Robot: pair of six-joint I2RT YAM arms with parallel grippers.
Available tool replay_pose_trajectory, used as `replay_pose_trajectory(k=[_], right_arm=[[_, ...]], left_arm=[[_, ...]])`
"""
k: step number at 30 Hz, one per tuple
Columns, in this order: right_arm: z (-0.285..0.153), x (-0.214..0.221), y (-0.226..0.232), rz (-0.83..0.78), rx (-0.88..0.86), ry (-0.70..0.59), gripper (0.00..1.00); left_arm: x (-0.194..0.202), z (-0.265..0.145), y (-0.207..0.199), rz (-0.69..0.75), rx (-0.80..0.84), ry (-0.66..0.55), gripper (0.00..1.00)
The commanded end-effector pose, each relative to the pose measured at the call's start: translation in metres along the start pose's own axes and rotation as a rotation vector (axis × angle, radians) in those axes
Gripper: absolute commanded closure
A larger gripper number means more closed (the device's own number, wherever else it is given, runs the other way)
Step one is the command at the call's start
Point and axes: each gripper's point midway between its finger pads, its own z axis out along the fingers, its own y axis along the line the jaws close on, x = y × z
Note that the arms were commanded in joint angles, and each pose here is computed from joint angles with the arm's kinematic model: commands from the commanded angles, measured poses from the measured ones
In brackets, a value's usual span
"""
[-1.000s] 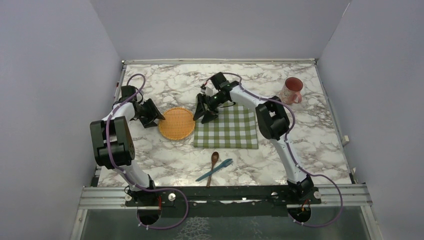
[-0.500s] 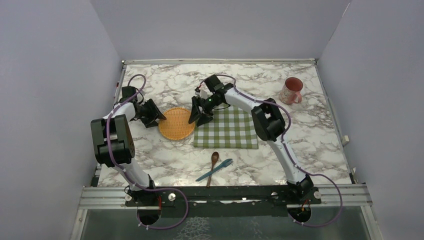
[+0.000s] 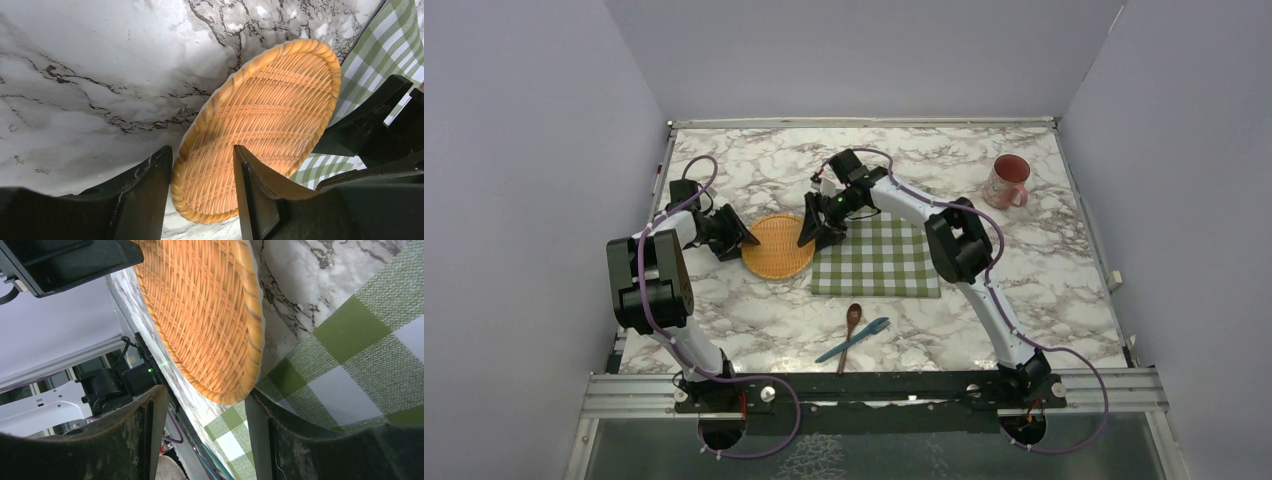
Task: Set the dinner table for one person
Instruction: Pick up the plate at the center of the board.
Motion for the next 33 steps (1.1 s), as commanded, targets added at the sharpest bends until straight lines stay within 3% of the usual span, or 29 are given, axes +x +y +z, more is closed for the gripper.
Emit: replay_pose_trajectory(k=[1,12,19,23,33], right_arm=[[0.007,-0.011,0.001,-0.015,0.009,-0.036,0.40],[0.017,-0.012,-0.005,-0.003,0.025,-0.046,0.59],[0.021,-0.007,-0.008,0.001,0.037,-0.034,0.74],[0.024,0.000,-0.013,0.007,0.054,-0.022,0.99],[0.019,0.005,-0.001,-0.032,0.084,-0.029,0.99]], left_arm=[[0.002,0.004,0.002,-0.008,0.021,0.006,0.49],[0.002,0.002,-0.001,-0.013,0.034,-0.001,0.53],[-0.002,0.000,-0.008,-0.017,0.058,-0.008,0.74],[-0.003,-0.001,-0.012,-0.016,0.078,-0.011,0.82],[-0.002,-0.009,-0.031,0.000,0.144,-0.009,0.96]])
